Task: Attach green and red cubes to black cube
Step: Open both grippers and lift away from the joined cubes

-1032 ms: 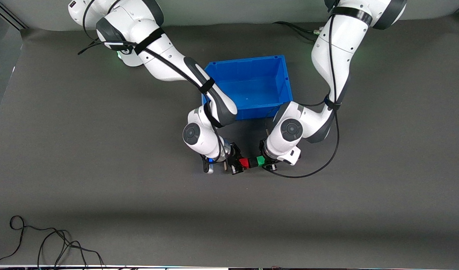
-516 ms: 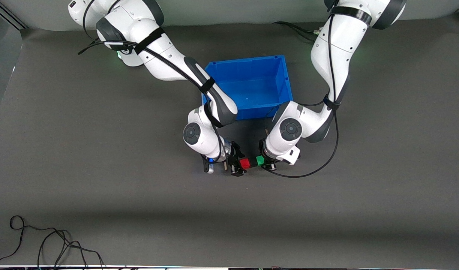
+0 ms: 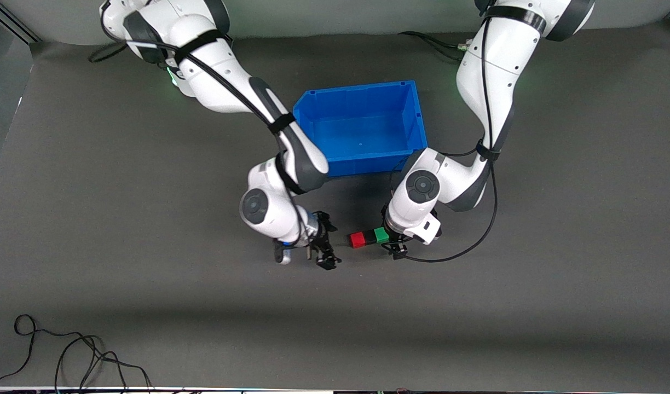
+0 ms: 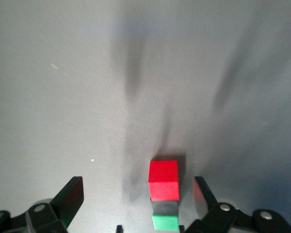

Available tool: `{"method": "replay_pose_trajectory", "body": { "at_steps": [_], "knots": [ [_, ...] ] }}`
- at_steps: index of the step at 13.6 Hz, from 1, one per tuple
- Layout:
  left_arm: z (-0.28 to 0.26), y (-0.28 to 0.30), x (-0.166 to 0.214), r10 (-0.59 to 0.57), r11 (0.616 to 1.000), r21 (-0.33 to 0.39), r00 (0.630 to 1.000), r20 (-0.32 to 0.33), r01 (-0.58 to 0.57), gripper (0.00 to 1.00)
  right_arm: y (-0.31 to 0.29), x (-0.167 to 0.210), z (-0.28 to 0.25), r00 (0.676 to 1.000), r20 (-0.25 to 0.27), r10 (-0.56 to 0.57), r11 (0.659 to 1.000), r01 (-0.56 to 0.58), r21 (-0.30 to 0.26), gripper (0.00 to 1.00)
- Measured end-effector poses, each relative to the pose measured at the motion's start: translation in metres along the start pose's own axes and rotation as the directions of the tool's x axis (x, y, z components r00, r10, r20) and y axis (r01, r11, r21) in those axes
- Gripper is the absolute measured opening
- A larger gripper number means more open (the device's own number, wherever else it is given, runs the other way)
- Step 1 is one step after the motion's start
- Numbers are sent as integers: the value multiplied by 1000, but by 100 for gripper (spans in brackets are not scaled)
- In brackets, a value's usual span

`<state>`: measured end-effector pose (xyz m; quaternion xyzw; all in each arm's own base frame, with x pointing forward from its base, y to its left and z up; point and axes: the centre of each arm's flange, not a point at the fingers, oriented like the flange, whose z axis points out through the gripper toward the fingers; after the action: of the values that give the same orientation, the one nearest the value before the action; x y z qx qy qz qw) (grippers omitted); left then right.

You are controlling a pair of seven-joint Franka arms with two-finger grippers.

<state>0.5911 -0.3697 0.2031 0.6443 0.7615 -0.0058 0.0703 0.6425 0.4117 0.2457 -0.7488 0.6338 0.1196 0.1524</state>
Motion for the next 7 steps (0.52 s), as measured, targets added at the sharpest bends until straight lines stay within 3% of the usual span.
{"method": "replay_pose_trajectory", "body": {
  "at_steps": [3, 7],
  "knots": [
    [-38, 10, 8, 114, 993, 18, 991, -74, -113, 100, -12, 26, -87, 997, -24, -77, 993, 74, -91, 100],
    [-99, 42, 65, 312, 946, 138, 940, -135, -294, 100, -13, 80, -186, 978, -45, -206, 966, 195, -171, 100]
  ]
}}
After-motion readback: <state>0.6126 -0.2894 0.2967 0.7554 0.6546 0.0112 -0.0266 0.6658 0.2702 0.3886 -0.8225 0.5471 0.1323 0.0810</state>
